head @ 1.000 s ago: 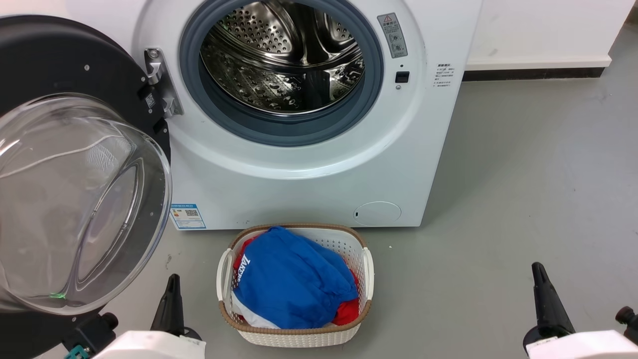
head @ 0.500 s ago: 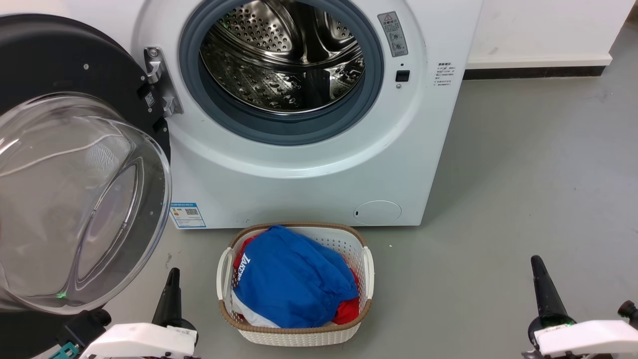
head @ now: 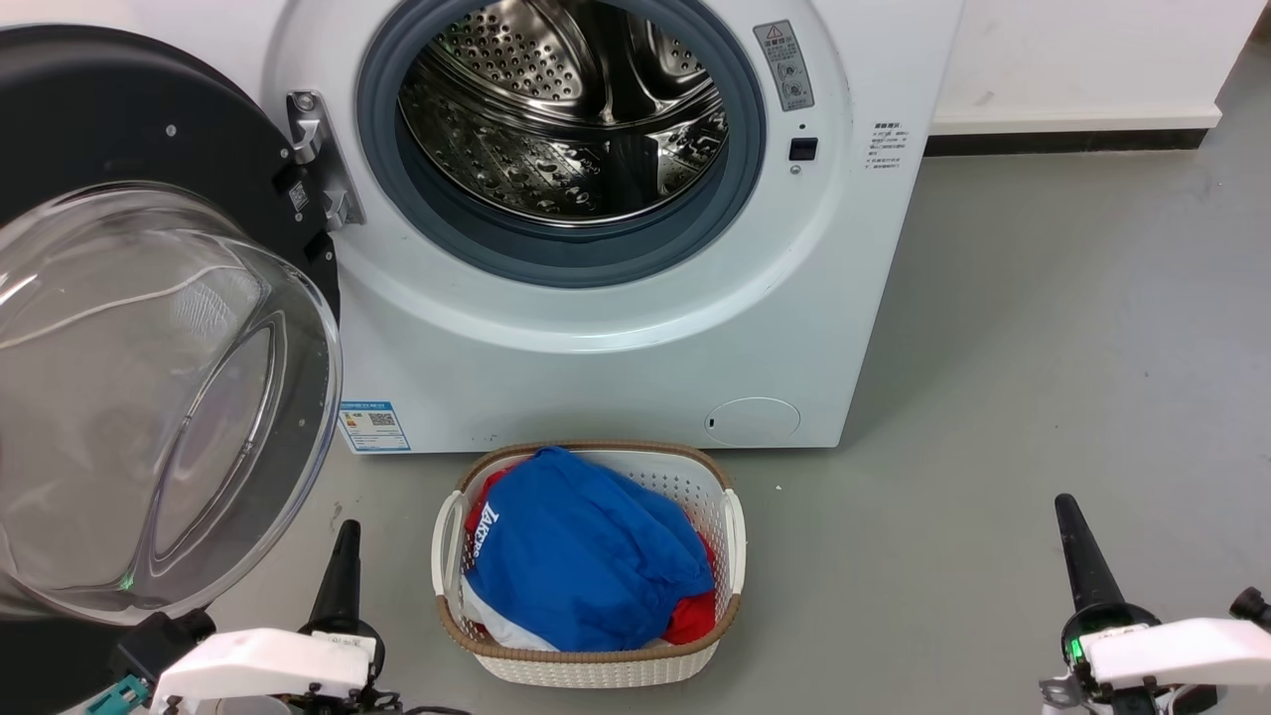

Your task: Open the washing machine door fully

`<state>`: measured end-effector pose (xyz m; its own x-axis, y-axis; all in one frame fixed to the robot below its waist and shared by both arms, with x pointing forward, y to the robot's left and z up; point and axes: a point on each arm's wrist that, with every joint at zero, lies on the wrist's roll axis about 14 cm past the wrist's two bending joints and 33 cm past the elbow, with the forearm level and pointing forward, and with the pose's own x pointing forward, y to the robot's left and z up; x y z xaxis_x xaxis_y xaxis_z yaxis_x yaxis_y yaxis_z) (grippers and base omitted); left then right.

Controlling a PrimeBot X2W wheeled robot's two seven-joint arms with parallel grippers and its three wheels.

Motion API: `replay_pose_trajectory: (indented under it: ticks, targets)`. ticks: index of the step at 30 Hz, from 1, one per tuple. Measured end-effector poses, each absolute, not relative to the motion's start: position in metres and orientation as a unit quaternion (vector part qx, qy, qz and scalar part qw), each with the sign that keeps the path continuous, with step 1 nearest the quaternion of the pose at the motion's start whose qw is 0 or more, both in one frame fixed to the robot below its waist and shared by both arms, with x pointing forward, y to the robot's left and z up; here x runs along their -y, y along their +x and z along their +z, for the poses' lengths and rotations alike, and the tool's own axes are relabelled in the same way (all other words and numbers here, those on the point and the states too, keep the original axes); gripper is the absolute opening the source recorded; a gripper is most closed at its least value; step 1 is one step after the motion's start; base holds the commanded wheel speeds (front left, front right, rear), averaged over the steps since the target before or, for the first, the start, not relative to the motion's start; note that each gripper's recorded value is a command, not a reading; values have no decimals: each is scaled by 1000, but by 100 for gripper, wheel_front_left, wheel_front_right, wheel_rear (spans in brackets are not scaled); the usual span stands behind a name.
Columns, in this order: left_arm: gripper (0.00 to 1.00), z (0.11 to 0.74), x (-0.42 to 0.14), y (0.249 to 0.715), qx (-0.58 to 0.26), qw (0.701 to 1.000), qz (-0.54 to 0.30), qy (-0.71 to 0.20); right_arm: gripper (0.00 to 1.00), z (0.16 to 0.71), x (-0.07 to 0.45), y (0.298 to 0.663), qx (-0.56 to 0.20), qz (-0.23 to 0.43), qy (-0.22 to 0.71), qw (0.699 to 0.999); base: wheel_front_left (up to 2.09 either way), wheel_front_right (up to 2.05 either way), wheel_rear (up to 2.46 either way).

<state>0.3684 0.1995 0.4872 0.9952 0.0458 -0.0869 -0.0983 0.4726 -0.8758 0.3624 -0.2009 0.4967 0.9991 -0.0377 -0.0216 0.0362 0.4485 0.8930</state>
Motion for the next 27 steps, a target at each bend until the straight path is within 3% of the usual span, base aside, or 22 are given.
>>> replay_pose_trajectory:
  ticks: [27]
  targets:
    - [0,495,-200,379,-17,784,25,-620,0,499,201,375,-4,-16,624,781,0,0,0]
